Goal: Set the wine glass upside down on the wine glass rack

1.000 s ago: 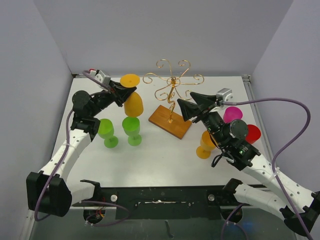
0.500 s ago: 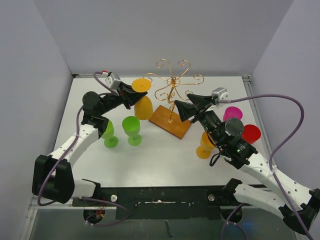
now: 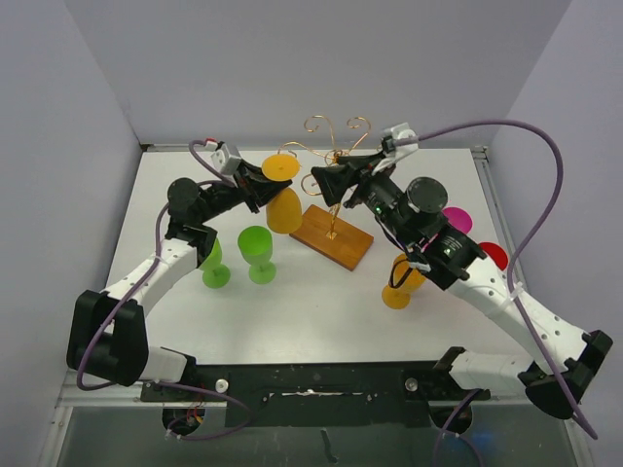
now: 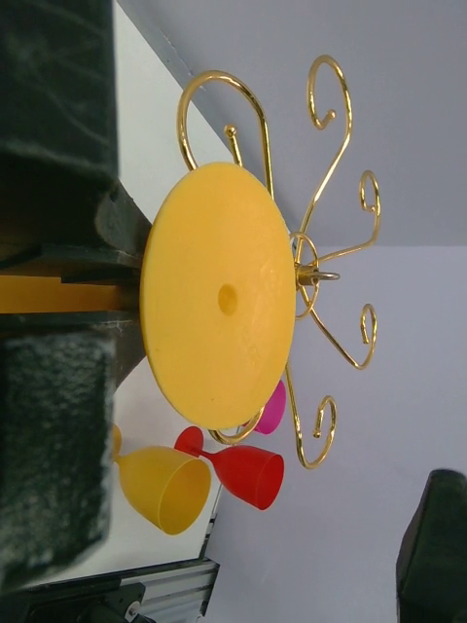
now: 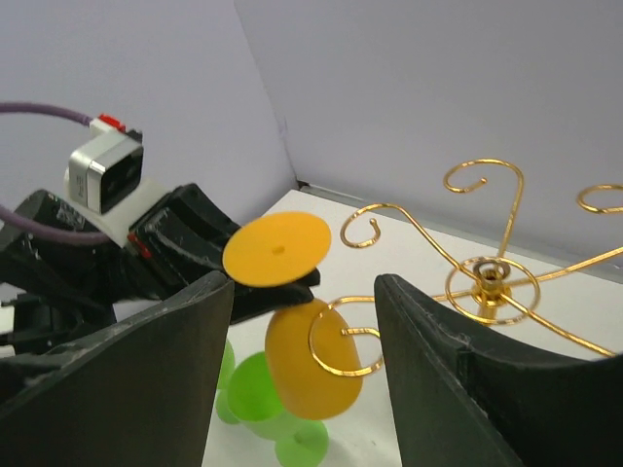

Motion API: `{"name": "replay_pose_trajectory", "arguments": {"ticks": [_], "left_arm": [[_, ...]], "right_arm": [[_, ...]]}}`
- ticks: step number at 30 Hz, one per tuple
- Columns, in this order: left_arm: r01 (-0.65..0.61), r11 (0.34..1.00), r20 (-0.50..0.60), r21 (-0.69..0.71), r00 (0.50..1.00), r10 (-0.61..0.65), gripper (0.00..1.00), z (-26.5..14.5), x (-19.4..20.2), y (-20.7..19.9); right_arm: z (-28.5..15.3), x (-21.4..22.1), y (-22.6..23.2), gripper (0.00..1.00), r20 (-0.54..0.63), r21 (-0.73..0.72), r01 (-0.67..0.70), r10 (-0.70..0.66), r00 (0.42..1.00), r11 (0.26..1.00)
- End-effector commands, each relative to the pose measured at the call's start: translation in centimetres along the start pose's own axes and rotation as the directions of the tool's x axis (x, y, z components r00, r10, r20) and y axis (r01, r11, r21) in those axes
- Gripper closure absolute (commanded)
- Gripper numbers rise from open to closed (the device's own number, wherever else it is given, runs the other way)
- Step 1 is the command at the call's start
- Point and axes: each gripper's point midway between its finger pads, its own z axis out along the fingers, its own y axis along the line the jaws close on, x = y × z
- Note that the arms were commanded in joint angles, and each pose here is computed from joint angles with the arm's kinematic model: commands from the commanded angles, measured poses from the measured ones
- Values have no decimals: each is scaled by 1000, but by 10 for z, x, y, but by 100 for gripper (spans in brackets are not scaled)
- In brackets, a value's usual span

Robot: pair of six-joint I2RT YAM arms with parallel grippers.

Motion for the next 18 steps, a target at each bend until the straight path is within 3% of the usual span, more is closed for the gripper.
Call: {"name": "replay_pose_trajectory", "arguments": {"ticks": [1,13,18], "left_arm": [[-125,990,97,61,988,119,100,6,-36,-16],[-177,983,145,38,975,170,100,-8,-44,-28],[-191,981,157,25,970,185,100,-11,-46,-30]], "right_arm": [[22,1,13,39,-101,-2,-95,94,990,995],[68,26,20,43,-235,84,-282,294,927,956],[74,36,37,51,-275,12,-363,352,895,932]]}}
